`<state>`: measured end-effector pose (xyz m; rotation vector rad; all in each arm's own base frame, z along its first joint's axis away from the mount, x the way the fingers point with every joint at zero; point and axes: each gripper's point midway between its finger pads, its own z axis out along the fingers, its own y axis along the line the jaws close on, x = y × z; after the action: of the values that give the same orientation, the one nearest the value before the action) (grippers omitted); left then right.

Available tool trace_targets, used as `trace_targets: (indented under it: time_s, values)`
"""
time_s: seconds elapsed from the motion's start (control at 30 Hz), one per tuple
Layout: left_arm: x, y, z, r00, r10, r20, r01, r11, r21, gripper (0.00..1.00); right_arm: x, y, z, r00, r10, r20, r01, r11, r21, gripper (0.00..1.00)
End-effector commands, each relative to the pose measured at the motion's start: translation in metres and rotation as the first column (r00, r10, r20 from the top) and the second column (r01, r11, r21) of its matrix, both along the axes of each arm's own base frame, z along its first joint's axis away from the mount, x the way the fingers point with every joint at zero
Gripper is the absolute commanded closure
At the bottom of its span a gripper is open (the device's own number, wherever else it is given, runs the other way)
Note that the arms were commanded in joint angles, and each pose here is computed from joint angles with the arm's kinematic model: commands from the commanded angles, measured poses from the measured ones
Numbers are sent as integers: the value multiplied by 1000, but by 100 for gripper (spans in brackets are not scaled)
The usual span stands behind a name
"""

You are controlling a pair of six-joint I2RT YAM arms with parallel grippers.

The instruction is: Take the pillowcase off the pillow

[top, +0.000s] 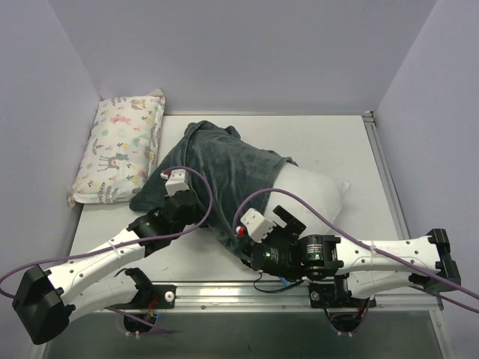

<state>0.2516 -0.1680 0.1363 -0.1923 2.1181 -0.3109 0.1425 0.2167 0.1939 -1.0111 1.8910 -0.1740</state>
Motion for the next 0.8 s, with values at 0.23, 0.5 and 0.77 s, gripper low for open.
trace_targets:
  time_s: [0.23,0.5,0.77]
  values:
    - [8,-7,41,997,-10,80,15,998,-65,100,9,-22,-43,991,-129,41,132,985,-109,0]
    - [14,-8,75,991,-23,133,31,998,-61,100,43,-25,-35,971,-237,-27,237,971,-12,91]
    - [19,15,177,956,-8,293,3,1000,15,100,38,-3,102,997,-63,-54,79,915,394,100]
